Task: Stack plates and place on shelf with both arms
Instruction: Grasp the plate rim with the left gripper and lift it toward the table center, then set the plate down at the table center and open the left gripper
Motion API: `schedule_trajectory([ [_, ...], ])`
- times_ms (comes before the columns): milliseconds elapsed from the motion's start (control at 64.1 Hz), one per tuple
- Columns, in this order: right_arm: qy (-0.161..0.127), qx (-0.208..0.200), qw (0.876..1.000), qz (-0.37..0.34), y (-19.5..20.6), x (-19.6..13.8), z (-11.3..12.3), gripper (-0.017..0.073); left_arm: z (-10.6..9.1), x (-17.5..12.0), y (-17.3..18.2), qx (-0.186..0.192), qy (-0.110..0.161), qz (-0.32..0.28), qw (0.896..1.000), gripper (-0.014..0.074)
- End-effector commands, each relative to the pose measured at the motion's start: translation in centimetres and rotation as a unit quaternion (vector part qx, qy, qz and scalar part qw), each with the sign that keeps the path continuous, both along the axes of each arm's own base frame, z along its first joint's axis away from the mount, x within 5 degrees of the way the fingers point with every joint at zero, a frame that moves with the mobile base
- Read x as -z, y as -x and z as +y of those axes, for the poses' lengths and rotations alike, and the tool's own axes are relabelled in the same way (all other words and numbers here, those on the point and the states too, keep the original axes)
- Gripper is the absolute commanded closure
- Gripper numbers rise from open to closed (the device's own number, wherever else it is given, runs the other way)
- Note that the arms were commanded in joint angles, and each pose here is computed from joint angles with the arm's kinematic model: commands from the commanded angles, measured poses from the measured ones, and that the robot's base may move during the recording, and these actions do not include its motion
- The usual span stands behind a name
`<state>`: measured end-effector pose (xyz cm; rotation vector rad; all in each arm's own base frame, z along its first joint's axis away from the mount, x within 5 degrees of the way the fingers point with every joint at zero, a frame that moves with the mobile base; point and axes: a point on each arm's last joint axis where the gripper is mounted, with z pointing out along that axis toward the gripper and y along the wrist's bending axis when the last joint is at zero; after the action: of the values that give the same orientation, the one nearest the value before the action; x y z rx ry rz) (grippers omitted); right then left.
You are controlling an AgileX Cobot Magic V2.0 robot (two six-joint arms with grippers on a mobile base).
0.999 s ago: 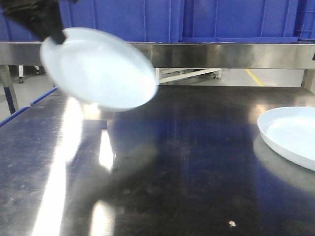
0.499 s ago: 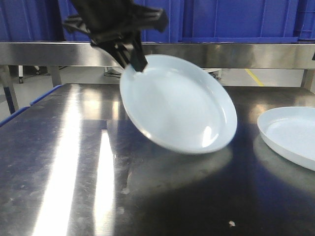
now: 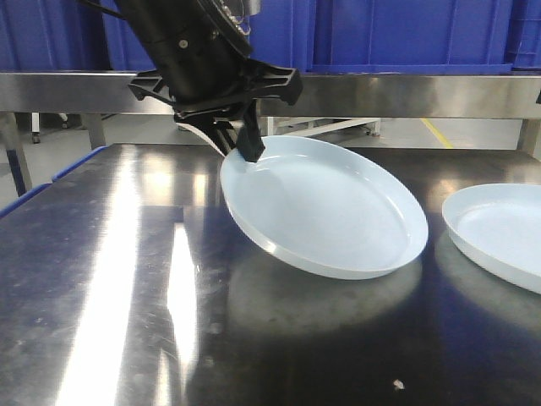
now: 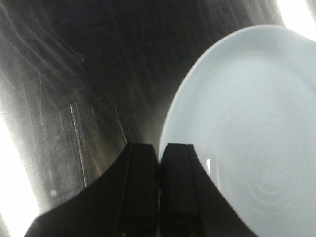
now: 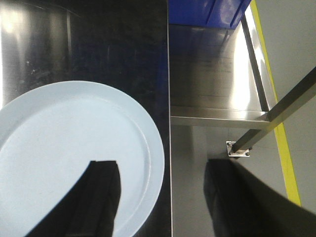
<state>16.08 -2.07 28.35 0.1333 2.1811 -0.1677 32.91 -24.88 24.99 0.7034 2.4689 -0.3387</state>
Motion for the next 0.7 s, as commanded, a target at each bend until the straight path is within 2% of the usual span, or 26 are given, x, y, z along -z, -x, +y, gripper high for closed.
schedule_trajectory([
  [0, 0.007, -0.008, 0.999, -0.045, -0.5, -1.6, 0.0, 0.0078, -0.2, -3.5, 0.1, 0.000, 0.042, -0.057, 0.997, 0.0440],
  [156, 0.007, -0.008, 0.999, -0.045, -0.5, -1.6, 0.0, 0.0078, -0.1, -3.5, 0.0, 0.003, 0.035, -0.063, 0.997, 0.0201],
  [234, 0.007, -0.008, 0.999, -0.045, -0.5, -1.6, 0.0, 0.0078, -0.1, -3.5, 0.0, 0.003, 0.035, -0.063, 0.997, 0.0157],
  [312, 0.007, -0.008, 0.999, -0.045, -0.5, -1.6, 0.0, 0.0078, -0.1, -3.5, 0.1, 0.003, 0.033, -0.060, 0.998, 0.0182],
  [374, 0.007, -0.008, 0.999, -0.045, -0.5, -1.6, 0.0, 0.0078, -0.1, -3.7, 0.1, 0.004, 0.028, -0.054, 0.998, 0.0238],
  [468, 0.007, -0.008, 0.999, -0.045, -0.5, -1.6, 0.0, 0.0078, 0.2, -4.6, 0.2, 0.003, 0.023, -0.049, 0.999, 0.0407],
  [515, 0.007, -0.008, 0.999, -0.045, -0.5, -1.6, 0.0, 0.0078, 0.6, -5.7, 0.4, 0.001, 0.030, -0.059, 0.998, 0.0517],
  [593, 0.007, -0.008, 0.999, -0.045, -0.5, -1.6, 0.0, 0.0078, 1.5, -7.8, 0.8, -0.005, 0.046, -0.085, 0.995, 0.0491],
  [687, 0.007, -0.008, 0.999, -0.045, -0.5, -1.6, 0.0, 0.0078, 3.1, -10.7, 1.6, -0.016, 0.066, -0.117, 0.991, 0.0508],
])
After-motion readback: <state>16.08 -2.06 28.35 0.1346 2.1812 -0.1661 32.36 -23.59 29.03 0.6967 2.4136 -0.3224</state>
